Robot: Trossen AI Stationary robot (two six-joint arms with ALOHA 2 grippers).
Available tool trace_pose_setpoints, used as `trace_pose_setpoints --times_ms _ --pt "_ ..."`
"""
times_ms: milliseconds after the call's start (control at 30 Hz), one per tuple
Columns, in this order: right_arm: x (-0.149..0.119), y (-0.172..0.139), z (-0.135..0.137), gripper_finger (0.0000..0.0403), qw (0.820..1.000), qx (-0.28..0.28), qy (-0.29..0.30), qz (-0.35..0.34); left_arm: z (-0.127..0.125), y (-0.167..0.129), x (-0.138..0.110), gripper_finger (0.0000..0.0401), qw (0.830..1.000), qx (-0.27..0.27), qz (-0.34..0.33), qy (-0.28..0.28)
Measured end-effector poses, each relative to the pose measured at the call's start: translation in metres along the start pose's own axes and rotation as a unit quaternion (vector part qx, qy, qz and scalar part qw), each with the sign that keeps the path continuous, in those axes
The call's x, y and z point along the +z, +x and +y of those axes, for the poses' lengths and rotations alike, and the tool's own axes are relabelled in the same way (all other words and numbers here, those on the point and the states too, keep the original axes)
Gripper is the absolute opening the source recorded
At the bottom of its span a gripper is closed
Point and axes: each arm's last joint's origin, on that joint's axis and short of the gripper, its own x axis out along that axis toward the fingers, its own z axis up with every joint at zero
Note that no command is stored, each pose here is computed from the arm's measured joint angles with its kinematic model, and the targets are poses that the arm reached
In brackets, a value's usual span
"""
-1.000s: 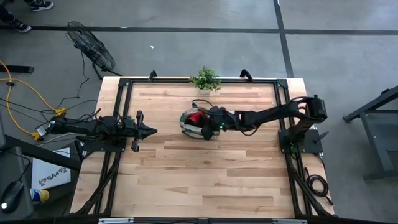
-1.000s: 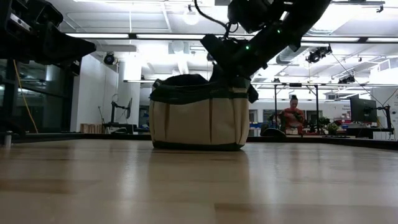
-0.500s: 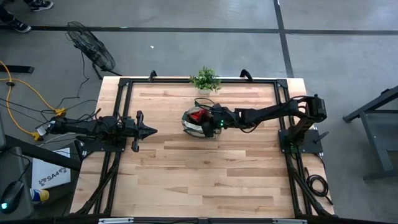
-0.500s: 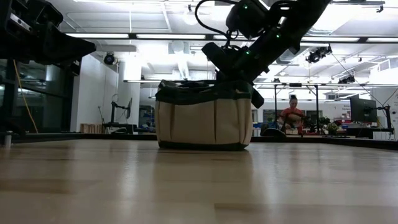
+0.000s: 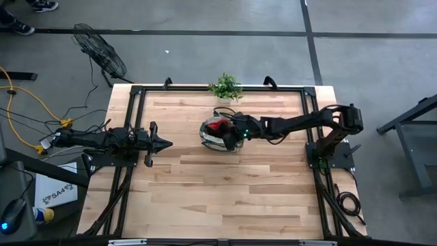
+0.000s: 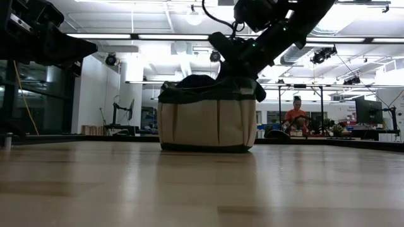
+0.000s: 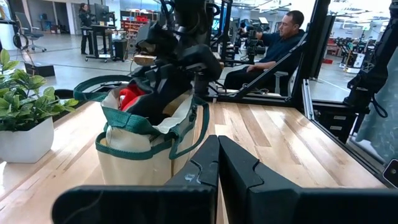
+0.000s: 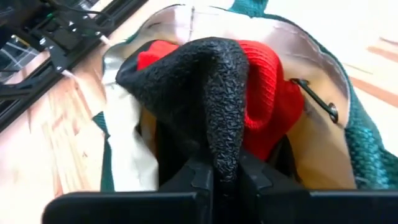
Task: Pick & Place Garden tools in Gardening bag
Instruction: Put the red glove into the gardening bag
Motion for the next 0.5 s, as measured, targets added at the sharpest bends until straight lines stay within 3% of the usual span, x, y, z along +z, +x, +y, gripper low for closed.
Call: trace_pose_setpoints --times_ms 133,367,500 --pt "0.0 0.0 0.0004 0.0048 1.0 0.008 -0.008 0.005 0.0 0.0 0.0 0.0 1.0 0.0 0.0 0.0" --pt "0.0014 0.0001 -0.0007 0.0158 1.0 0.012 -0.004 0.006 0.0 0.0 0.0001 0.0 1.0 0.0 0.0 0.0" --pt "0.0043 0.0006 -0.0037 0.0201 0.999 0.033 0.002 0.021 0.0 0.0 0.0 0.0 1.0 0.0 0.0 0.0"
